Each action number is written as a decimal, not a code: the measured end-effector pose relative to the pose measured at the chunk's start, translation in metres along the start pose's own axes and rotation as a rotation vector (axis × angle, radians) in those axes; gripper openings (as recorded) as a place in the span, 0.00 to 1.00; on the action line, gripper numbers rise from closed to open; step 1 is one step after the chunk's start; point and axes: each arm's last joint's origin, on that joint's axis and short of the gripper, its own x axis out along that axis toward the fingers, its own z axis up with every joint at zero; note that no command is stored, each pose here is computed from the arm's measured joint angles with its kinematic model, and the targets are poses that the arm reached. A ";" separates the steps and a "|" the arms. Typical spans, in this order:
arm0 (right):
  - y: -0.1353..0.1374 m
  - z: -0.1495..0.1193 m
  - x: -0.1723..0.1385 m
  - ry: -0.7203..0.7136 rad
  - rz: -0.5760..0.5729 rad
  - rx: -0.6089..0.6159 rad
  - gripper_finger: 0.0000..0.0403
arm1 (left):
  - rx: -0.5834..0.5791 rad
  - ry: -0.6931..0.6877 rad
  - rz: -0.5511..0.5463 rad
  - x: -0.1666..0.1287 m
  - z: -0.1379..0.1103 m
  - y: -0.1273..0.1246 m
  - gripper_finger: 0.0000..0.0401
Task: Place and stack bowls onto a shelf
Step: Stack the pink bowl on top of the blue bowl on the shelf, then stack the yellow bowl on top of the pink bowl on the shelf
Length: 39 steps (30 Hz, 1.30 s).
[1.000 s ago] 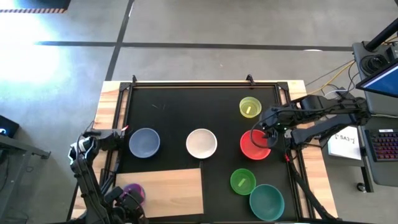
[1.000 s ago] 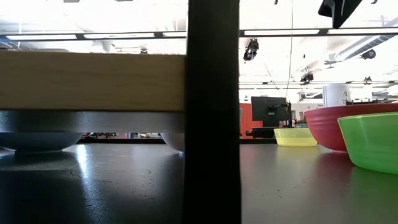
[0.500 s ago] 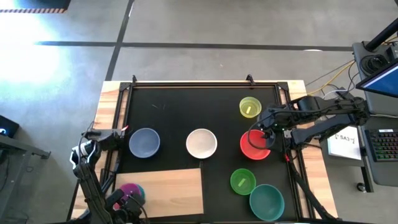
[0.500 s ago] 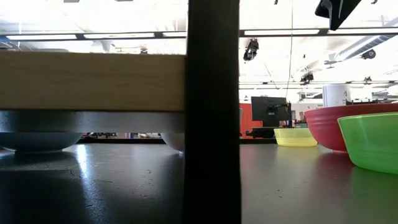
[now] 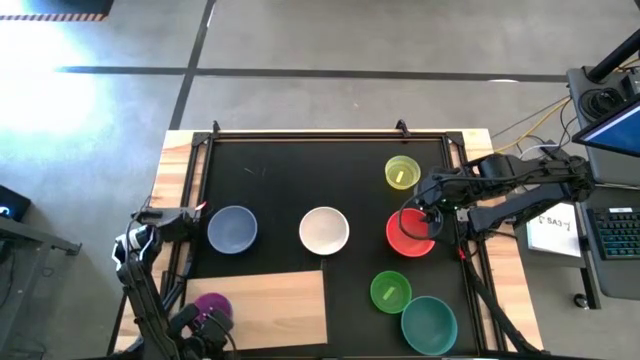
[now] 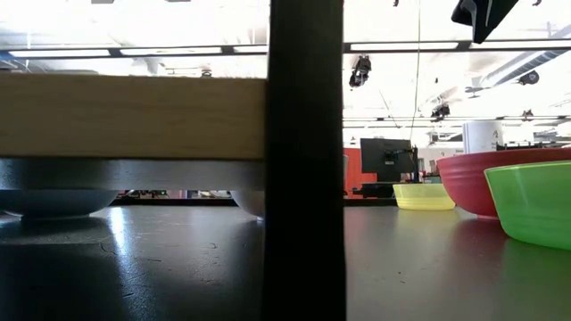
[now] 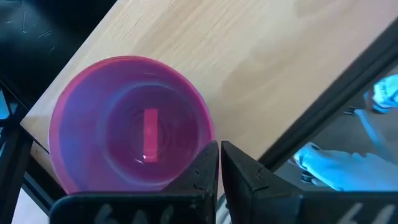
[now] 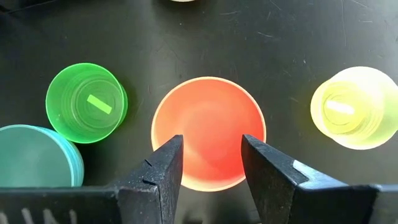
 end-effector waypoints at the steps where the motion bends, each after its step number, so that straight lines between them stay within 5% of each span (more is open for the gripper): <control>1: 0.000 0.000 0.000 -0.001 -0.004 0.002 0.38 | -0.001 -0.005 -0.007 -0.002 0.001 0.000 0.00; 10: -0.010 -0.009 0.005 0.095 -0.116 0.173 0.44 | 0.000 -0.195 -0.033 -0.003 0.013 0.000 0.12; 20: -0.025 -0.007 0.011 0.102 -0.225 0.463 0.51 | 0.137 -0.311 -0.016 -0.001 0.053 -0.007 0.31; 32: -0.076 0.011 0.052 0.126 -0.311 0.616 0.52 | 0.216 -0.439 0.003 -0.001 0.077 -0.007 0.31; 39: -0.114 0.005 0.093 0.035 -0.215 0.643 0.52 | 0.226 -0.499 -0.006 -0.005 0.081 -0.005 0.31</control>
